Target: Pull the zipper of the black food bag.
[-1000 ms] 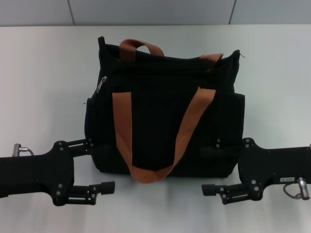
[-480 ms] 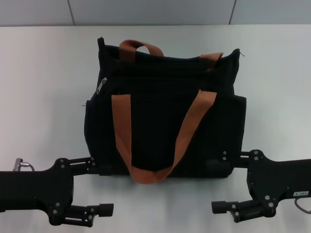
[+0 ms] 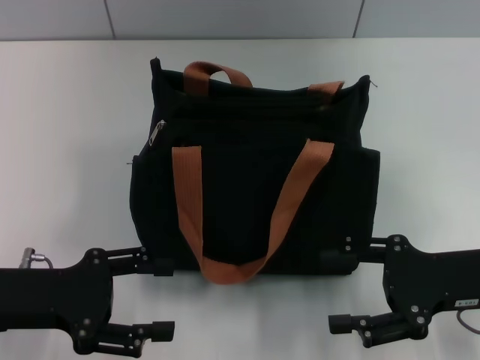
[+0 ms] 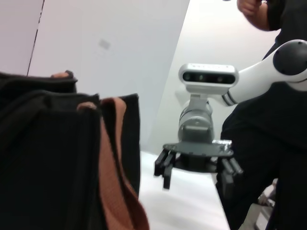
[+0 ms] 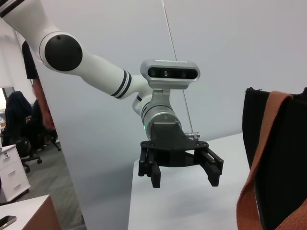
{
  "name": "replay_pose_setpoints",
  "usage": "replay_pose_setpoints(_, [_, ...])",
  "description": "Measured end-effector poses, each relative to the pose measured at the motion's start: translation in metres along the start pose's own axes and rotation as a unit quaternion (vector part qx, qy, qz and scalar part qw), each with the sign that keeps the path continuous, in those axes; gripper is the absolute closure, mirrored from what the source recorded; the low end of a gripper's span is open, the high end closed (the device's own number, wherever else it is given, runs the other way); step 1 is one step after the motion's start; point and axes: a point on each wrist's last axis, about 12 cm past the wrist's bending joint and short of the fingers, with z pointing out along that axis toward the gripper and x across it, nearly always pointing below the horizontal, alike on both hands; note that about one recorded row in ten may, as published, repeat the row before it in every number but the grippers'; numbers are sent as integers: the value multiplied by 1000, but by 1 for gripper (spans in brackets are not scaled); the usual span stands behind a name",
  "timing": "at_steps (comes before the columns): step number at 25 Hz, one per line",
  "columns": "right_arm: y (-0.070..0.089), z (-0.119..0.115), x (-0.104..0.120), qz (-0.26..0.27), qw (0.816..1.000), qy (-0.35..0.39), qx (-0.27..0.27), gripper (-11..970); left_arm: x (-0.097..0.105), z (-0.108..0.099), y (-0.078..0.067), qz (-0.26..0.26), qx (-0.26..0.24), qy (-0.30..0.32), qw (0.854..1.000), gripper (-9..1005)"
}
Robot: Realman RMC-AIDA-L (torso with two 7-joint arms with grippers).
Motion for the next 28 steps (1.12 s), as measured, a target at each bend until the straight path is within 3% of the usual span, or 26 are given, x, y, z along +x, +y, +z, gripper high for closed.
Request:
replay_pose_setpoints(10, [1,0,1,3,1000,-2,1,145,-21,1,1,47,-4,-88,995,170])
replay_pose_setpoints(15, [1,0,1,3,1000,-3,0,145,-33,-7,7,87,-72,-161,980,170])
replay_pose_setpoints(17, [1,0,1,3,1000,-3,0,145,-38,-19,13,100,-135,-202,965,171])
replay_pose_setpoints(21, [1,1,1,3,1000,-3,1,145,-38,-30,22,98,-188,-196,957,171])
replay_pose_setpoints(25, [1,1,1,4,1000,-4,1,145,-34,-34,44,81,-231,-114,963,171])
replay_pose_setpoints(28, [1,1,1,4,1000,-4,1,145,-33,-30,50,77,-229,-84,967,172])
